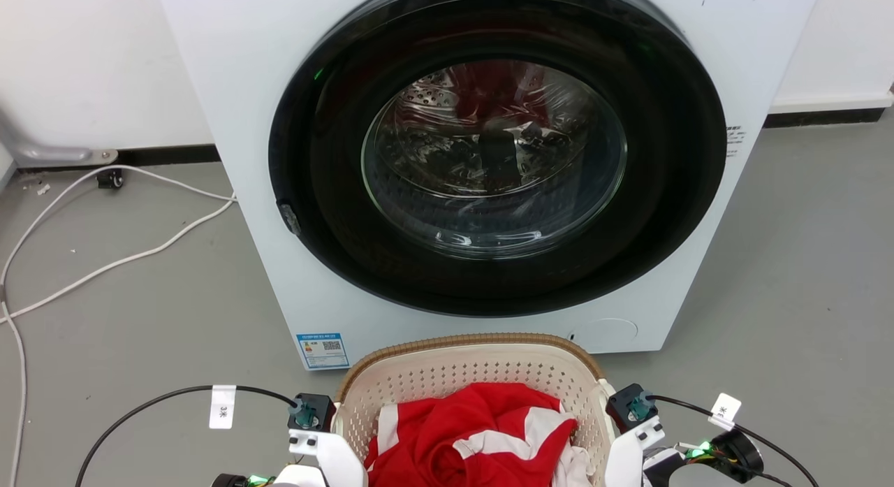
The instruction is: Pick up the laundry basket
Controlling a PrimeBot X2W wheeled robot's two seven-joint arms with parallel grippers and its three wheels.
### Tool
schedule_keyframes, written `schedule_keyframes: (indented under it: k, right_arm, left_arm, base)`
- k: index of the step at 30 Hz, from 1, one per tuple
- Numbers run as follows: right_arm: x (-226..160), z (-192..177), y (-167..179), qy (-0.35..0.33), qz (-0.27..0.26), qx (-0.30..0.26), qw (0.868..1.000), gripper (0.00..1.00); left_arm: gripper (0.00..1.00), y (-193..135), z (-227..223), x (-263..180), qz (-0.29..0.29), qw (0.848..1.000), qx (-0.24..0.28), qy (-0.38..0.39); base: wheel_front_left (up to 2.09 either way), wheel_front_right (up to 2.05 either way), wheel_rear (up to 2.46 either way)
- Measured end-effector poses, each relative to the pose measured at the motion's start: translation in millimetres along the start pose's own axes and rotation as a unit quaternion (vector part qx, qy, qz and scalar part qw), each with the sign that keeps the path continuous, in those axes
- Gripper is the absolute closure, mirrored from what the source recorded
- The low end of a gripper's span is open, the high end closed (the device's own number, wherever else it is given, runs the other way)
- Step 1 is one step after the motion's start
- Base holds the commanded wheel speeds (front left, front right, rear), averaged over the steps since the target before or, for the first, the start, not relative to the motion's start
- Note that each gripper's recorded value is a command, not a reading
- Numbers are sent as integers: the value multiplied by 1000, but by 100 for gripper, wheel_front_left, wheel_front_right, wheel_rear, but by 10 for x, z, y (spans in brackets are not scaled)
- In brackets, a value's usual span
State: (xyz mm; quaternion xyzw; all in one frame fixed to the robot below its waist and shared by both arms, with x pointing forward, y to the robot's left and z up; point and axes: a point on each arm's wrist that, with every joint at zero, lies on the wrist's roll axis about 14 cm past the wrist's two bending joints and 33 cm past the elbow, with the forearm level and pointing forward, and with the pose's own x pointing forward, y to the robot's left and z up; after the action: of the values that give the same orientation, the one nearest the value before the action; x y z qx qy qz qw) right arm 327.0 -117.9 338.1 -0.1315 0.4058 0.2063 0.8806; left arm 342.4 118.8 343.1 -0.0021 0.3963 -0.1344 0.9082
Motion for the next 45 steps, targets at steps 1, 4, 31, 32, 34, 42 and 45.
schedule_keyframes:
  k: [1, 4, 31, 32, 34, 42, 45]
  right_arm:
    - [-9, 0, -2, -1, -1, 0, 1000, 100]
    - [-31, -12, -3, -2, -2, 1, 1000, 100]
    - [-64, -85, 19, 3, 2, 6, 1000, 100]
    - [-63, -87, 20, 3, 2, 6, 1000, 100]
    - [-62, -94, 21, 4, 2, 7, 1000, 100]
    - [-58, -115, 21, 6, 3, 8, 1000, 100]
    - [-56, -123, 25, 7, 4, 9, 1000, 100]
  left_arm:
    - [100, -6, -3, -5, 0, 1000, 1, 0]
    - [100, -22, -7, -15, -2, 1000, 4, -1]
    - [100, -44, -31, -43, -5, 1000, 2, 0]
    - [100, -43, -32, -43, -5, 1000, 2, 0]
    - [100, -44, -36, -41, -5, 1000, 2, 1]
    - [100, -49, -47, -35, -6, 1000, 1, 3]
    - [100, -50, -52, -33, -7, 1000, 1, 3]
  base:
    - [0, 0, 0]
    - [0, 0, 0]
    - [0, 0, 0]
    - [0, 0, 0]
    - [0, 0, 0]
    - [0, 0, 0]
    - [0, 0, 0]
